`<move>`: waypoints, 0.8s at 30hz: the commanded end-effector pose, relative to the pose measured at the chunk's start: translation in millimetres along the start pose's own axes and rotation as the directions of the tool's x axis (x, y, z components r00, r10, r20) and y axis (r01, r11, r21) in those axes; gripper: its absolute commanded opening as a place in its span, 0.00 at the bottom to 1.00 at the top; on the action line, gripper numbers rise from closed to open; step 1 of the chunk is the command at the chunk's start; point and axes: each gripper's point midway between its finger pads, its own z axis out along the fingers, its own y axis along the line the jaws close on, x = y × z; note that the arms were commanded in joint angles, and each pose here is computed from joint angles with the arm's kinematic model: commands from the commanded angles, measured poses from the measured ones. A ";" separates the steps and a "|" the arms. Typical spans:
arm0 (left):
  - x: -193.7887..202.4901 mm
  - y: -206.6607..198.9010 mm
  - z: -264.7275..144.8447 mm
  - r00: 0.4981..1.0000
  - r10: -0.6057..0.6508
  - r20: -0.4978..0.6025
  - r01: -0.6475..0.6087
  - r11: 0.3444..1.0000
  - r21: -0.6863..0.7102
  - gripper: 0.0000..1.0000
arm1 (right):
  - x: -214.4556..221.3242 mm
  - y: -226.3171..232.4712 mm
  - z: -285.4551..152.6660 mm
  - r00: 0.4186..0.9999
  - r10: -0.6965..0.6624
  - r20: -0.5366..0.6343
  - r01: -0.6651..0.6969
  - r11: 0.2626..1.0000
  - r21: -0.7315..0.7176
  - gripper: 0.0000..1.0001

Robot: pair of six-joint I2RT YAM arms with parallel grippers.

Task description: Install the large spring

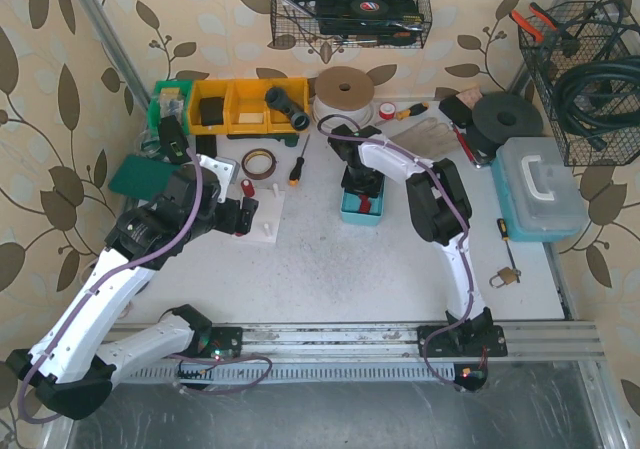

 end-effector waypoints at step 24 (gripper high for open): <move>-17.4 9.6 -6.3 0.993 -0.105 0.057 0.109 0.992 -0.062 0.98 | -26.7 -0.3 -66.3 0.988 -0.006 0.156 0.029 0.988 -0.151 0.10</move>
